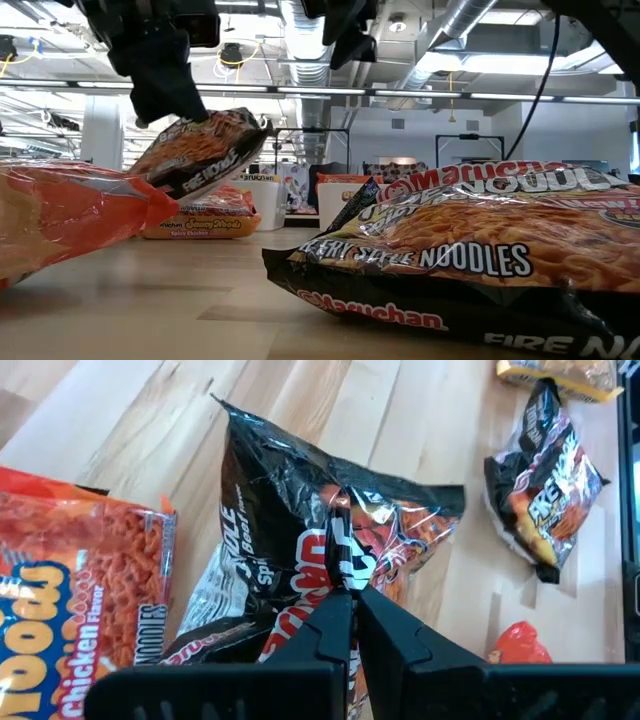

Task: Sort Maruchan noodles
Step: Put the black noodle pack into the right white bin

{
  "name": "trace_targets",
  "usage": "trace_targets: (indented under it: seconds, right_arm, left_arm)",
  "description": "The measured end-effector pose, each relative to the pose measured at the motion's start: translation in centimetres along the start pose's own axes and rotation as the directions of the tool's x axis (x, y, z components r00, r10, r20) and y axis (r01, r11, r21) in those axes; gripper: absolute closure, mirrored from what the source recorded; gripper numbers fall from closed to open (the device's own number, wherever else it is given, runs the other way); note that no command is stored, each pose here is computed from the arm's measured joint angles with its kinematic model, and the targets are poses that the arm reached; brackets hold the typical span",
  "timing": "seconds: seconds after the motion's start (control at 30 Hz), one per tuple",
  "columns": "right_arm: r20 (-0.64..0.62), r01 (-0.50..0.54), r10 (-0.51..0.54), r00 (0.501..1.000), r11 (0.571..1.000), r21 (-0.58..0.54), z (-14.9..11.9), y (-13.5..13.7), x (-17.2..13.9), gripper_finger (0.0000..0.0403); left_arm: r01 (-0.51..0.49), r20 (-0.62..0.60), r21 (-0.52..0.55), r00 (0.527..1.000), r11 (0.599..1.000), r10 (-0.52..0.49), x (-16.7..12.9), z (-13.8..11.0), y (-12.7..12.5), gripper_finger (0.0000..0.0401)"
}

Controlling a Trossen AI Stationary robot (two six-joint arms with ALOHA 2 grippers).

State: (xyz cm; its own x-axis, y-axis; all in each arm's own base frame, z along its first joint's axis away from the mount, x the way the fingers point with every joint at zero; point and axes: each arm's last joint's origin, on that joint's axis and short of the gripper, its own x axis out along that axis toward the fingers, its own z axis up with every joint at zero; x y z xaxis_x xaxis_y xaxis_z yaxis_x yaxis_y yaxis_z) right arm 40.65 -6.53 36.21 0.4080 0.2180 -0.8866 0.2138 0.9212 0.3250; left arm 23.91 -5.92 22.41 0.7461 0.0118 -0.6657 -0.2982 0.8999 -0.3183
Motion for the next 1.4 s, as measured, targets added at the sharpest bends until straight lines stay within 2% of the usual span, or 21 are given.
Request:
trace_targets:
  seconds: [0.17, 0.37, 0.6, 0.73, 0.87, 1.1, 1.23, 1.33, 1.4]
  right_arm:
    - [0.043, -0.125, 0.125, 0.991, 0.992, 0.001, 0.7, -2.3, -0.9, 0.0184]
    - [0.115, -0.117, 0.12, 0.986, 0.993, -0.025, 1.5, -4.2, -1.6, 0.0184]
    - [0.154, -0.095, 0.095, 0.984, 0.995, -0.006, 1.7, -6.7, -2.5, 0.0176]
    - [0.165, -0.172, 0.168, 0.972, 0.985, 0.009, 1.8, -8.5, -2.9, 0.0175]
    - [0.105, -0.251, 0.247, 0.963, 0.968, 0.024, 1.8, -9.5, -1.3, 0.0178]
    - [-0.044, -0.309, 0.31, 0.95, 0.951, 0.008, 1.4, -8.2, 1.8, 0.0186]
    - [-0.102, -0.337, 0.333, 0.937, 0.941, -0.023, 0.9, -6.4, 2.0, 0.0191]
    - [-0.184, -0.344, 0.337, 0.923, 0.939, -0.005, 0.0, -5.4, 2.6, 0.0195]
    - [-0.191, -0.347, 0.338, 0.922, 0.938, -0.014, -0.1, -4.5, 2.8, 0.0196]
  left_arm:
    - [0.005, 0.027, -0.017, 1.0, 1.0, -0.005, 0.0, 0.3, 0.1, 0.0401]
    - [-0.012, 0.04, -0.036, 0.999, 0.999, 0.014, 0.2, 0.8, 0.6, 0.0401]
    - [-0.037, 0.052, -0.057, 0.998, 0.998, 0.04, 0.3, 1.3, 1.4, 0.0401]
    - [-0.047, 0.057, -0.067, 0.997, 0.997, 0.051, 0.3, 1.5, 1.7, 0.0401]
    - [-0.054, 0.06, -0.076, 0.997, 0.996, 0.059, 0.4, 1.6, 1.9, 0.0401]
    - [-0.055, 0.059, -0.08, 0.996, 0.995, 0.06, 0.4, 1.7, 2.0, 0.0401]
    - [-0.056, 0.059, -0.082, 0.996, 0.995, 0.061, 0.4, 1.7, 2.0, 0.0401]
    - [-0.057, 0.057, -0.086, 0.996, 0.995, 0.062, 0.4, 1.6, 2.0, 0.0401]
    - [-0.057, 0.058, -0.09, 0.996, 0.994, 0.062, 0.4, 1.7, 2.0, 0.0401]
